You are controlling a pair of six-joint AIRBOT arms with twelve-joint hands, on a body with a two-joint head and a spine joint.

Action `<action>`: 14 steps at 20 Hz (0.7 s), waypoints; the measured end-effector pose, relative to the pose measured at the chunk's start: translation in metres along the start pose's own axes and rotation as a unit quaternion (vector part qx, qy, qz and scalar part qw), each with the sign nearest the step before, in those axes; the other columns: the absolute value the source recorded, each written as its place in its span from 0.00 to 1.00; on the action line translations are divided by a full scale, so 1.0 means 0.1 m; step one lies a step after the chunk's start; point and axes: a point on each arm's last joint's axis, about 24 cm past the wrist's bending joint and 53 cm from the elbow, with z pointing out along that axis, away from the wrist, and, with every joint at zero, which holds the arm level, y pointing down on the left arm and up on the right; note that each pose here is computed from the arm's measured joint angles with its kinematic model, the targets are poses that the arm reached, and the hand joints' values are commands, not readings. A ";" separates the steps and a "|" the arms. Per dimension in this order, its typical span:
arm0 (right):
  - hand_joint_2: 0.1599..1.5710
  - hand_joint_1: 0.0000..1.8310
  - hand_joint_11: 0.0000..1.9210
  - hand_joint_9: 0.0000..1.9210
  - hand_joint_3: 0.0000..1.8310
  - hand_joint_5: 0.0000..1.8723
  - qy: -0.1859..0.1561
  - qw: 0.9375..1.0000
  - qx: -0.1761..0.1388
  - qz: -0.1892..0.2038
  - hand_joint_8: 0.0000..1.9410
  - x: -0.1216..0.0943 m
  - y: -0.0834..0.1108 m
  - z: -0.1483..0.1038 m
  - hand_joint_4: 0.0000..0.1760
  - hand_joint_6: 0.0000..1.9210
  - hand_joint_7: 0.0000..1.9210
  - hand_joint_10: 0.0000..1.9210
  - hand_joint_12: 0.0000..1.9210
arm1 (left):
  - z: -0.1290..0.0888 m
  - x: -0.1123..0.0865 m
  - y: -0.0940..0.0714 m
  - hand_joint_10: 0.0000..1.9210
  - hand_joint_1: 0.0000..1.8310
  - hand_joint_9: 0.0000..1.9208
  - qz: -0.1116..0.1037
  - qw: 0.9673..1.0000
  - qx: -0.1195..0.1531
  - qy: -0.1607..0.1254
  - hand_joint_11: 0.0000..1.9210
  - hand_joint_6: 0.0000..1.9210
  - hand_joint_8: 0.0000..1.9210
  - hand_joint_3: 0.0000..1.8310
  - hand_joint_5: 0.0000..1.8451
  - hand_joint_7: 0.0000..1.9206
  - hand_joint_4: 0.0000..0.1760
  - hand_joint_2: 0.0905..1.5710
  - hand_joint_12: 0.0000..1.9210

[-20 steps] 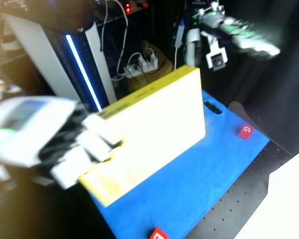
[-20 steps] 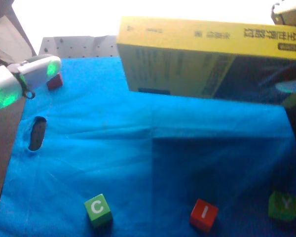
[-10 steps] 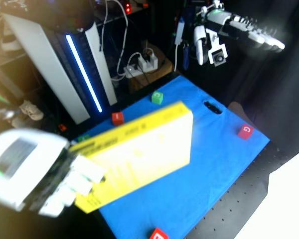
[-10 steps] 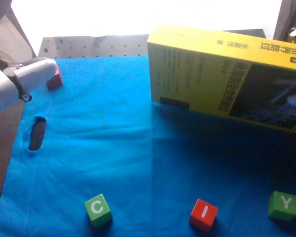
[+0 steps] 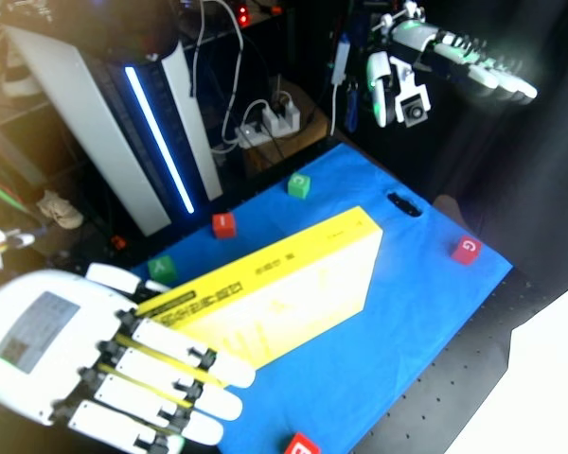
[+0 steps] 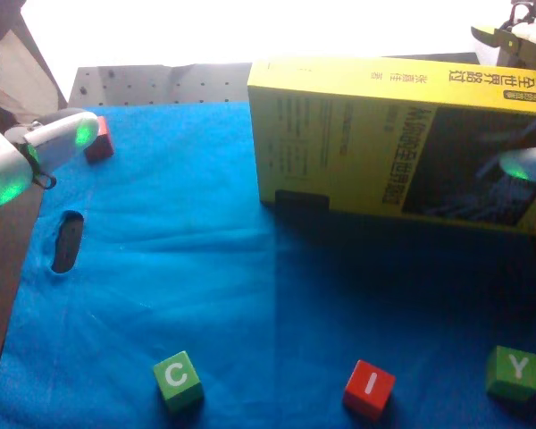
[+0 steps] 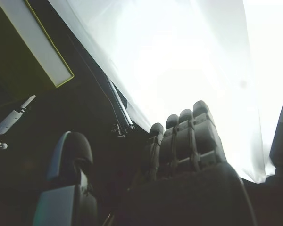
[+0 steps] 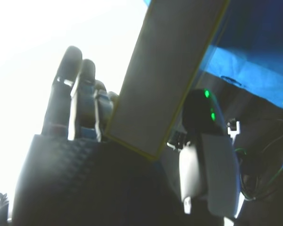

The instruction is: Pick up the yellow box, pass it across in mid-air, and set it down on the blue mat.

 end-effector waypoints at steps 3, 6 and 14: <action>0.75 0.24 0.00 0.00 0.01 0.00 0.000 1.000 0.000 0.001 0.00 0.00 0.00 0.00 0.81 0.00 0.00 0.00 0.00 | -0.01 0.02 0.03 0.00 0.27 0.00 0.001 1.000 -0.006 0.003 0.00 0.00 0.00 0.00 0.00 0.00 0.32 0.75 0.00; 0.79 0.23 0.00 0.00 0.01 0.00 -0.003 1.000 -0.002 -0.001 0.00 -0.01 0.01 0.00 0.49 0.00 0.00 0.00 0.00 | -0.02 0.02 0.03 0.00 0.28 0.00 0.001 1.000 -0.005 0.003 0.00 0.00 0.00 0.00 0.00 0.00 0.26 0.76 0.00; 0.76 0.15 0.00 0.00 0.00 0.00 -0.010 1.000 -0.015 -0.010 0.00 -0.03 0.08 -0.02 0.99 0.00 0.00 0.00 0.00 | -0.07 0.02 0.06 0.00 0.28 0.00 0.003 1.000 -0.011 0.004 0.00 0.00 0.00 0.00 0.00 0.00 0.37 0.76 0.00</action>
